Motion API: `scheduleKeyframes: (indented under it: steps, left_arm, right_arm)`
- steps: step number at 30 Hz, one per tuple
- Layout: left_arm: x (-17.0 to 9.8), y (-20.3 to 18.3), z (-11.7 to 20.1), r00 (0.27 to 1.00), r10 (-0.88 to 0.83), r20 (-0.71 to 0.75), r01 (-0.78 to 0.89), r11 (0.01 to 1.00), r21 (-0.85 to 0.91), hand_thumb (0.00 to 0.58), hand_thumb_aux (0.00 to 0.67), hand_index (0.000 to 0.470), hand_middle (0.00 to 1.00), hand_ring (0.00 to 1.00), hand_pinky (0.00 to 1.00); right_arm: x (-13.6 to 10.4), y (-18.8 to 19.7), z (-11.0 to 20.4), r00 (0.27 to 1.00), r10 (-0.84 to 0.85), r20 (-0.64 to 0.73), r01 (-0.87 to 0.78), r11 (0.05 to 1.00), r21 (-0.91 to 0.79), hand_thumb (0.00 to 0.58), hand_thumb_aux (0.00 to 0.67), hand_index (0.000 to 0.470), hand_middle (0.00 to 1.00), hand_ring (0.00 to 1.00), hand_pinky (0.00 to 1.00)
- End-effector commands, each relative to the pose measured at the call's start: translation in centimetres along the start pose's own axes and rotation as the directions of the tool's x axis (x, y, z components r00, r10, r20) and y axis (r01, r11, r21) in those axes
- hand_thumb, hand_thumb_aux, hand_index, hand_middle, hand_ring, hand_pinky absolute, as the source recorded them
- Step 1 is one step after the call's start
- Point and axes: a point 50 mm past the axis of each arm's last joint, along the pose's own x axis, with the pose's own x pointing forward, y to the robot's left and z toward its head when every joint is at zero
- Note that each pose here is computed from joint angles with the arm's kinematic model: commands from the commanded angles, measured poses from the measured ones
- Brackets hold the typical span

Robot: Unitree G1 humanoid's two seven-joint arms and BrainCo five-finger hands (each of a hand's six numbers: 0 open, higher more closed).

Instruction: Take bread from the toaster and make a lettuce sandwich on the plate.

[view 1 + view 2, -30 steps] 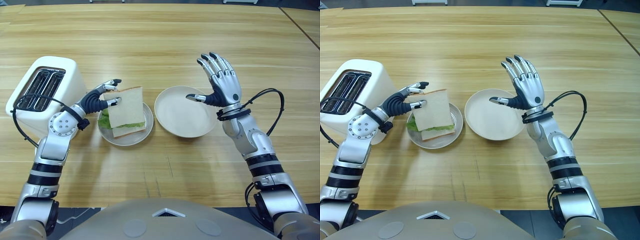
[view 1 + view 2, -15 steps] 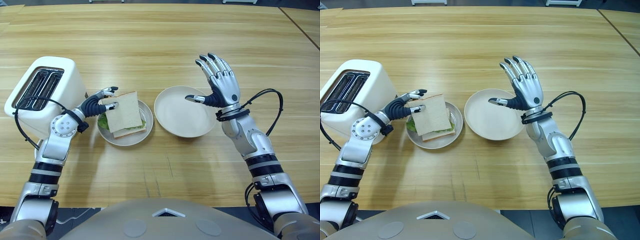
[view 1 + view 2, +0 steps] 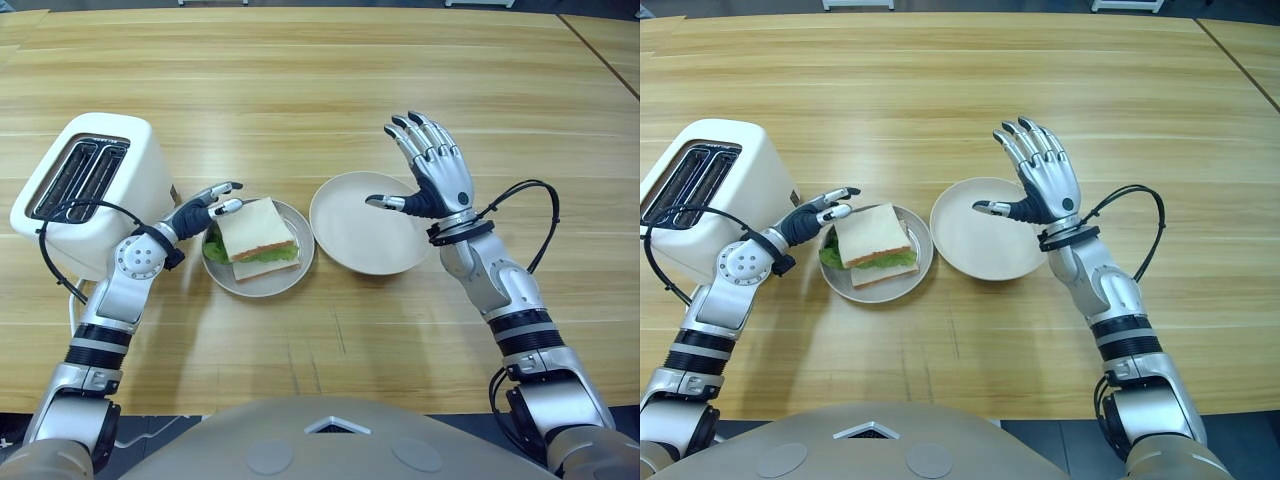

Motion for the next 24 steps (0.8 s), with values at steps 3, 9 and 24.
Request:
scheduleKeyframes:
  steps: [3, 9, 24]
  left_arm:
    - [-0.1, -0.1, 1.0, 0.999, 0.016, 0.045, -0.017, 1.000, 0.024, 0.000, 0.000, 0.000, 0.00, 0.00, 0.00]
    - [-1.5, 3.0, 6.4, 0.923, 0.268, 0.276, -0.293, 0.955, 0.054, 0.000, 0.000, 0.000, 0.00, 0.00, 0.00]
    - [-11.7, -3.4, 8.2, 0.880, -0.156, 0.449, 0.214, 0.973, -0.082, 0.580, 0.670, 0.470, 1.00, 1.00, 1.00]
  right_arm:
    - [-0.1, 0.4, 0.3, 1.000, 0.017, 0.001, -0.017, 1.000, 0.018, 0.000, 0.000, 0.000, 0.00, 0.00, 0.00]
    - [-0.1, 0.6, 0.8, 0.999, 0.026, 0.024, -0.027, 0.999, 0.029, 0.000, 0.000, 0.000, 0.00, 0.00, 0.00]
    - [-5.4, 1.5, 12.1, 0.814, 0.335, 0.475, -0.563, 0.657, 0.502, 0.580, 0.670, 0.470, 1.00, 1.00, 1.00]
